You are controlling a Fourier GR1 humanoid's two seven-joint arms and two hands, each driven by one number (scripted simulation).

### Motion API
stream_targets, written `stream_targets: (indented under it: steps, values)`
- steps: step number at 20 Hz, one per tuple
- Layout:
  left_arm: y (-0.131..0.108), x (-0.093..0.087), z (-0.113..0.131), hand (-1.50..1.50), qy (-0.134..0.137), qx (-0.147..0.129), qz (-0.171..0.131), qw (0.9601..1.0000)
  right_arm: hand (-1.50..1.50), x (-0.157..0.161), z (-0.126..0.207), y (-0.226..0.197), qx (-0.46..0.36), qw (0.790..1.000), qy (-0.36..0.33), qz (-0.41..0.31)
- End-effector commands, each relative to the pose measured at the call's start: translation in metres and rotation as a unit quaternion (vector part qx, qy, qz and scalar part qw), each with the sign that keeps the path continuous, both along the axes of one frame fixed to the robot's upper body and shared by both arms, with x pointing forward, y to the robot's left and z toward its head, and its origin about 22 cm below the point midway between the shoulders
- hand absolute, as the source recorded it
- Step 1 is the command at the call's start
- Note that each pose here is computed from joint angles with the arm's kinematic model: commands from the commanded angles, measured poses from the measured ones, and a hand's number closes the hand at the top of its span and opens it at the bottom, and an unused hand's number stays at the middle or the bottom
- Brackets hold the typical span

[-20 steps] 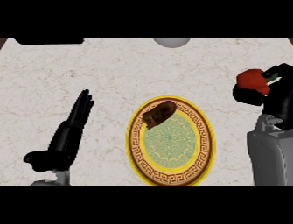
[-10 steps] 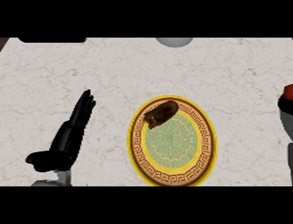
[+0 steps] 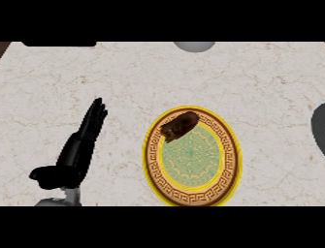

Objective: Pick the bell pepper from the plate and place it in the pan

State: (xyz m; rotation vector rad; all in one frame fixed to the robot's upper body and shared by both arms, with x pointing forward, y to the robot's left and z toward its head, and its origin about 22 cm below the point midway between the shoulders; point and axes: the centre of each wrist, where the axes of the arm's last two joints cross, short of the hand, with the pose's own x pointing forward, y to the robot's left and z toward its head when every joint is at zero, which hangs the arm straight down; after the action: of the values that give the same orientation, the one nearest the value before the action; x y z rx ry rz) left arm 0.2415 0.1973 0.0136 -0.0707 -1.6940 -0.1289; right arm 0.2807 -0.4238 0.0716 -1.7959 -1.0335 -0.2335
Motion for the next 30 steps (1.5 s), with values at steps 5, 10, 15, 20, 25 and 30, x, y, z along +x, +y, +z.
stream_targets:
  steps: [5,10,15,20,25,30]
  values:
    - [-0.006,0.016,-0.001,0.00,-0.001,0.000,-0.011,0.9999,1.50,0.015,0.003,-0.072,-0.002,1.000,-0.023,-0.013]
    - [0.005,0.014,-0.002,0.00,-0.011,0.011,-0.001,0.9999,-1.50,0.002,-0.041,-0.068,0.190,0.965,0.176,0.051]
    - [-0.016,0.008,0.005,0.00,-0.010,-0.004,-0.019,0.9998,-1.50,0.003,-0.050,-0.080,0.245,0.957,0.109,0.111]
    - [0.013,0.005,-0.012,0.00,0.000,0.004,-0.007,1.0000,-1.50,0.019,-0.036,-0.075,0.193,0.975,-0.012,0.109]
    - [-0.002,0.003,-0.017,0.00,-0.006,0.000,0.004,1.0000,-1.50,0.009,-0.043,-0.079,0.204,0.965,-0.109,0.121]
    - [0.007,-0.007,-0.013,0.00,0.013,0.002,0.009,0.9999,-1.50,-0.027,-0.024,-0.114,0.242,0.943,-0.166,0.154]
